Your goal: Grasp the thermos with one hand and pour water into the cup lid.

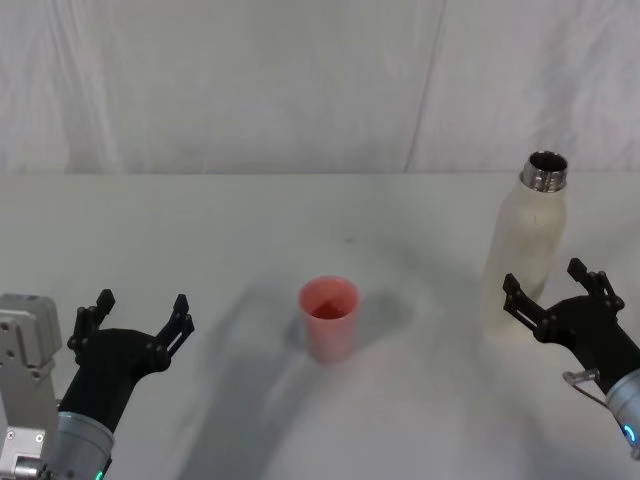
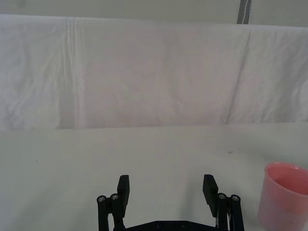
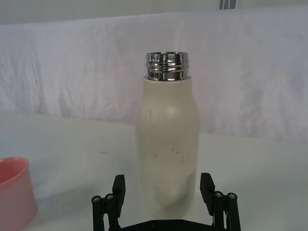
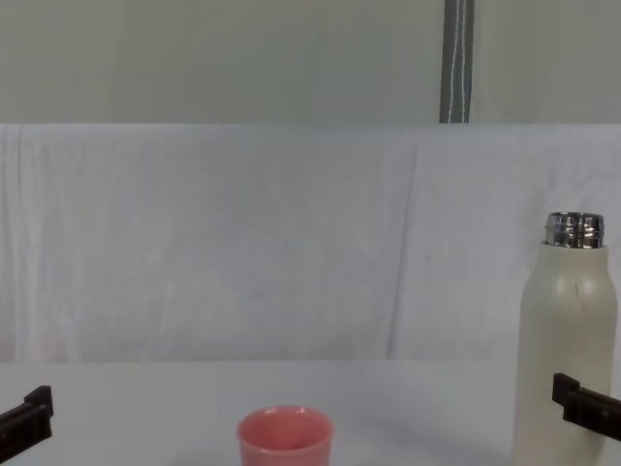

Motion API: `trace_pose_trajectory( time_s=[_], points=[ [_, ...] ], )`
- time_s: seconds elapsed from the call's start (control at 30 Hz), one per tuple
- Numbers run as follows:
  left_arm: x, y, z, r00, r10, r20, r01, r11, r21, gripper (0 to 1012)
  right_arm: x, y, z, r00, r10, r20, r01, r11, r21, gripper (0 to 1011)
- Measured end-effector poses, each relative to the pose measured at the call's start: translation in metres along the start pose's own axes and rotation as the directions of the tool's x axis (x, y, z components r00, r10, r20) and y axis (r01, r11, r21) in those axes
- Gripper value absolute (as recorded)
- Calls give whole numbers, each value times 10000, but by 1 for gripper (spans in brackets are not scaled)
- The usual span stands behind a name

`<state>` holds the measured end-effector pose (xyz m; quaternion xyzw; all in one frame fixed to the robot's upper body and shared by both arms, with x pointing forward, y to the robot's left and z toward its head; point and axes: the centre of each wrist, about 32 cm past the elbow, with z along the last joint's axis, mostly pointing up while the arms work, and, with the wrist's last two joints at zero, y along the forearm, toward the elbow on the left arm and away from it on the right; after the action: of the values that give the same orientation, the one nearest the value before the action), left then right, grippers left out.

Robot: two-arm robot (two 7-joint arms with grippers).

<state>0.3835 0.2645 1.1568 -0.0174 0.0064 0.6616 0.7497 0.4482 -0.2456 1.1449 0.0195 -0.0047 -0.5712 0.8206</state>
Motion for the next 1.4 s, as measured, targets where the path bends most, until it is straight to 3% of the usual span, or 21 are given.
trace_pose_trajectory(
  time_s=[0.5, 1.0, 1.4],
  points=[
    [0, 0, 0, 10000, 1, 0, -1, 10000, 0, 1001, -160, -246, -43, 9992, 392, 91, -390, 9989, -241, 1001],
    [0, 0, 0, 10000, 1, 0, -1, 10000, 0, 1001, -362, -276, -136, 9943, 1067, -45, -1068, 9937, -340, 1002],
    [0, 0, 0, 10000, 1, 0, -1, 10000, 0, 1001, -392, -255, -156, 9934, 1139, -90, -1141, 9929, -324, 1002]
  ],
)
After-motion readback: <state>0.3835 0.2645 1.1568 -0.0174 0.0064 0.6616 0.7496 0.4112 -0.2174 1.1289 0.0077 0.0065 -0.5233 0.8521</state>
